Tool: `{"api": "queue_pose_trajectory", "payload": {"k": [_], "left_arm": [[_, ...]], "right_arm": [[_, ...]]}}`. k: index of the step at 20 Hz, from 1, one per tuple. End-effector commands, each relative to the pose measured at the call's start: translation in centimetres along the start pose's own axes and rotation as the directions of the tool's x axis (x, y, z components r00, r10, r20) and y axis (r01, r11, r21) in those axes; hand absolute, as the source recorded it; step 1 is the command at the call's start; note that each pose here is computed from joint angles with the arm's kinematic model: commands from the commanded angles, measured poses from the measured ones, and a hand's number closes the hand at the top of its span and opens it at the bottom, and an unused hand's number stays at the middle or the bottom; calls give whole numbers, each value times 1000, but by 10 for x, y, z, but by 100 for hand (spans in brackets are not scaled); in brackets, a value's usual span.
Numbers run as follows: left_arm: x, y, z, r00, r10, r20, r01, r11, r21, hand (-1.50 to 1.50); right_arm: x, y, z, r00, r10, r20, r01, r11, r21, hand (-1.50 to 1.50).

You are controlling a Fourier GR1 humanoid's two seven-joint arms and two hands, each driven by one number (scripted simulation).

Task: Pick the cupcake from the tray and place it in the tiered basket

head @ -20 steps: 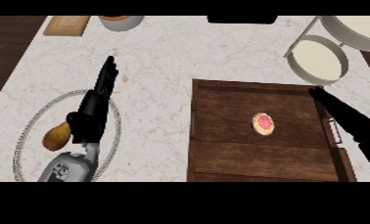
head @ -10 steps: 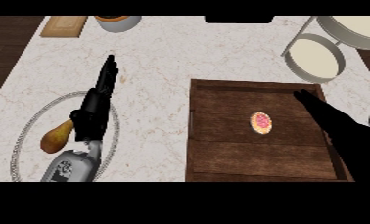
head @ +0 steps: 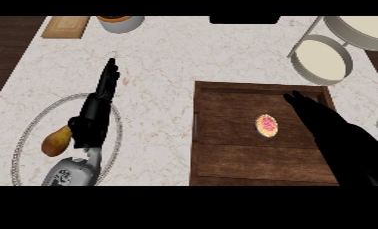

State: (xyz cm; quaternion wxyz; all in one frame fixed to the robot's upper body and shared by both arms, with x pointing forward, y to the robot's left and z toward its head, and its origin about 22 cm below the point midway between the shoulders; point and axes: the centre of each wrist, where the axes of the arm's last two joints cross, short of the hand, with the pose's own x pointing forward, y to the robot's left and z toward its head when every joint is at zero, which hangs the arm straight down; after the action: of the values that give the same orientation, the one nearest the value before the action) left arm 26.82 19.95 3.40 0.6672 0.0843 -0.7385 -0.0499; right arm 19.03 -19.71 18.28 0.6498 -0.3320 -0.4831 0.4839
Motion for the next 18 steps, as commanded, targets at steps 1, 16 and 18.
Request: {"api": "queue_pose_trajectory", "payload": {"k": [1,16,18], "left_arm": [[-6,10,-8,1000,1,5,-1,1000,15,0],[-14,-4,5,1000,14,-8,-14,1000,18,0],[-14,1,-6,1000,12,3,-12,1000,12,0]], "right_arm": [[0,-1,-6,991,105,-86,-104,995,6,-150],[-36,20,-37,981,10,-195,-8,1000,8,-150],[-26,40,-32,981,32,-190,-29,999,19,-150]]}}
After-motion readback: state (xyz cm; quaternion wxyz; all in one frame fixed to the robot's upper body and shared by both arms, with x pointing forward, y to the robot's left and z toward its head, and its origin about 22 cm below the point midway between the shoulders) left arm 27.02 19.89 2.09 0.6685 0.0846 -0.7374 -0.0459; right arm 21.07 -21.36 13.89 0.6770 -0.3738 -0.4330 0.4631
